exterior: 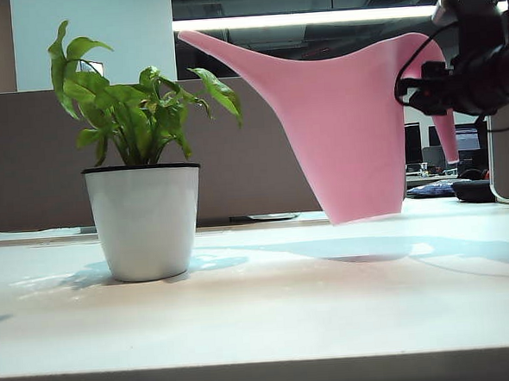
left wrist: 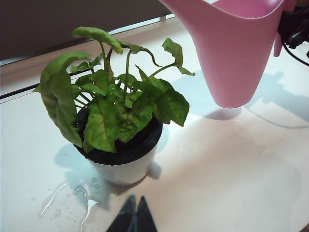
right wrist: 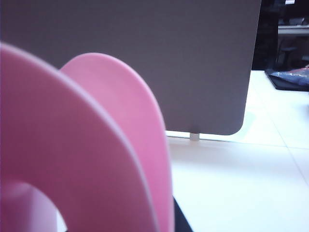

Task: Pick up the watering can from the table, water the potted plant, and put the can back.

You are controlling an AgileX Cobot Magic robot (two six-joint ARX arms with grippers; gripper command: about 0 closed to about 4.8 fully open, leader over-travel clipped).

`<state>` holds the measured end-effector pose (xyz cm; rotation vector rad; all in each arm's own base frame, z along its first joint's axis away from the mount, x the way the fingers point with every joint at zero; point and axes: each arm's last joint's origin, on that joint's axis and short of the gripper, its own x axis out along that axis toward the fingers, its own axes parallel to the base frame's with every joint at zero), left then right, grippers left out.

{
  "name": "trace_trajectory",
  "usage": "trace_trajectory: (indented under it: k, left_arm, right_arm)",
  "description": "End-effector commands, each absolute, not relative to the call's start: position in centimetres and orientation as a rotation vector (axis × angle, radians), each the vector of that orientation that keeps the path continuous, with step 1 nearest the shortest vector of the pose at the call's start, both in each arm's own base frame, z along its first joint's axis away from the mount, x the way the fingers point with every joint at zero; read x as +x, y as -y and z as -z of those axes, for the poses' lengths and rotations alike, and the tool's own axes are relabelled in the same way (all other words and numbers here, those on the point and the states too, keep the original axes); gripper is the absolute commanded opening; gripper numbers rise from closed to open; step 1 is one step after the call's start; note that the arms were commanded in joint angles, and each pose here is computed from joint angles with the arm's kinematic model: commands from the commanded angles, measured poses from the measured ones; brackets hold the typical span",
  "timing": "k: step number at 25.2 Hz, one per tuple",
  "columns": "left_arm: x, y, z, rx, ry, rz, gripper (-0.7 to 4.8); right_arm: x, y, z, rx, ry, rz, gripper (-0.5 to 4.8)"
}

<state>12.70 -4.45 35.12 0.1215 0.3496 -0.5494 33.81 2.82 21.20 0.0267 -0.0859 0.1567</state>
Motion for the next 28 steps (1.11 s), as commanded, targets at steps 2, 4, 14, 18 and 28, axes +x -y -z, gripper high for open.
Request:
trace_trajectory:
  k: [2, 4, 14, 18, 28]
  left_arm:
    - [12.7, 4.4, -35.4, 0.127, -0.335, 0.546, -0.05]
    - [12.7, 4.4, -35.4, 0.127, -0.336, 0.547, -0.05]
    - [12.7, 4.4, -35.3, 0.127, -0.338, 0.546, -0.05]
    - [12.8, 4.5, -35.3, 0.127, -0.341, 0.546, -0.05]
    - [12.9, 4.5, -35.2, 0.126, -0.346, 0.547, -0.05]
  right_arm:
    - [34.3, -2.8, -21.4, 0.031, 0.174, -0.144, 0.4]
    - [34.7, -2.8, -20.4, 0.0, 0.182, -0.141, 0.4]
    - [35.4, -2.8, -18.4, 0.018, 0.249, -0.098, 0.4]
    - [35.5, -2.8, -17.5, 0.016, 0.188, -0.098, 0.53]
    - [35.4, -2.6, -16.4, 0.013, 0.093, -0.093, 1.82]
